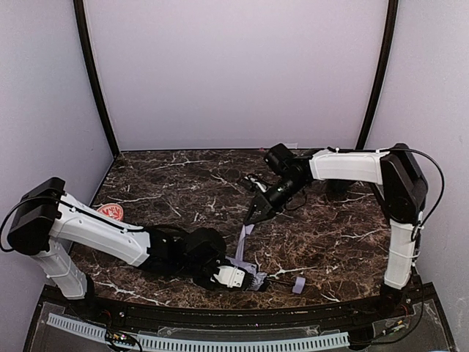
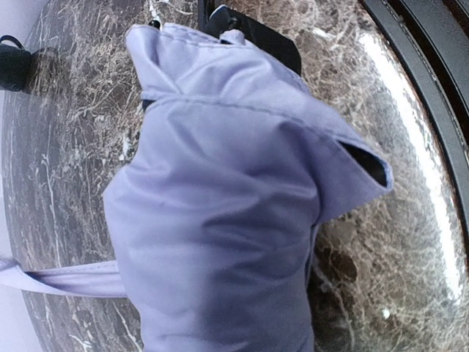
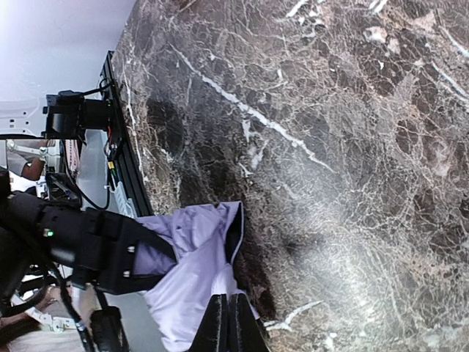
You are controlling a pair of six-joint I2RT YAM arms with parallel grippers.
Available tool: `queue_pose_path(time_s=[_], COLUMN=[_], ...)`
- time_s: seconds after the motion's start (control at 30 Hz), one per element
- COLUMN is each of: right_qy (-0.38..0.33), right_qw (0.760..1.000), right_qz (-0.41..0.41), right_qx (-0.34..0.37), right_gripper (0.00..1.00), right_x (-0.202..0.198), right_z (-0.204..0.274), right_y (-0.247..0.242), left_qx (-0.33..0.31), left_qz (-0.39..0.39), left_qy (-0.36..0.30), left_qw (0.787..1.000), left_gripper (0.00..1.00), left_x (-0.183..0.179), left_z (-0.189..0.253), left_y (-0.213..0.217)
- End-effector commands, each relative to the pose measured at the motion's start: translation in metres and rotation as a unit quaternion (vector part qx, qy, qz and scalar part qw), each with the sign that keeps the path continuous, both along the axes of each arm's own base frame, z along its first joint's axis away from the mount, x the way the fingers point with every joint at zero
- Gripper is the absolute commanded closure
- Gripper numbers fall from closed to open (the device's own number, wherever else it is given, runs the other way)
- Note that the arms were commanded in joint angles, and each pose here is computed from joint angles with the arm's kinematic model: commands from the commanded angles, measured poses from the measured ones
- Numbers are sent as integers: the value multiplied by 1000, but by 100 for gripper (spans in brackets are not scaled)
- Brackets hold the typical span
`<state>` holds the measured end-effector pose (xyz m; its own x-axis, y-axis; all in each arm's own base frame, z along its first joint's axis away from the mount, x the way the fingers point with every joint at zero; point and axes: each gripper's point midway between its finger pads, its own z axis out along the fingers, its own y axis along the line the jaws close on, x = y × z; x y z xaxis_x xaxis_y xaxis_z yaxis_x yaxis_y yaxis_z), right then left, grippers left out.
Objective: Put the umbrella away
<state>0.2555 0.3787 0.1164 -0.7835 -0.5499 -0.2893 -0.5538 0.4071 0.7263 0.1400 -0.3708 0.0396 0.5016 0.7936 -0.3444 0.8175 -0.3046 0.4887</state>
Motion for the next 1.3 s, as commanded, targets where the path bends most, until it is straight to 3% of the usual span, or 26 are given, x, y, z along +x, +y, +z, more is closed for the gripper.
queue_pose_path(time_s=[0.0, 0.23, 0.43, 0.6, 0.67, 0.77, 0.93, 1.03, 1.17, 1.27], right_qy=[-85, -73, -50, -110, -137, -186, -315, -318, -246, -238], right_qw=[992, 985, 985, 987, 981, 970, 941, 940, 949, 943], right_qz=[-45, -84, -118, -115, -122, -118, 29, 27, -82, -154], right_qx=[82, 128, 118, 11, -67, -99, -121, -123, -178, -175], right_gripper=[100, 100, 100, 100, 88, 67, 53, 49, 51, 50], right_x=[37, 13, -9, 9, 16, 28, 31, 50, 63, 61], right_z=[64, 86, 54, 28, 10, 10, 9, 11, -12, -23], right_y=[-7, -19, -36, -59, -79, -86, -62, -47, -55, -50], left_qx=[145, 160, 170, 182, 175, 176, 184, 179, 168, 162], left_qz=[20, 109, 128, 103, 88, 74, 57, 49, 50, 51], left_qy=[180, 255, 276, 256, 247, 222, 194, 199, 221, 238], left_qw=[973, 947, 937, 944, 949, 956, 962, 962, 959, 956], left_gripper=[100, 100, 100, 100, 100, 100, 100, 100, 100, 100], left_x=[-61, -56, -55, -54, -53, -50, -47, -50, -57, -62], left_z=[-66, -75, -80, -81, -79, -80, -84, -83, -83, -82], left_y=[61, 48, 49, 56, 56, 62, 70, 67, 64, 62])
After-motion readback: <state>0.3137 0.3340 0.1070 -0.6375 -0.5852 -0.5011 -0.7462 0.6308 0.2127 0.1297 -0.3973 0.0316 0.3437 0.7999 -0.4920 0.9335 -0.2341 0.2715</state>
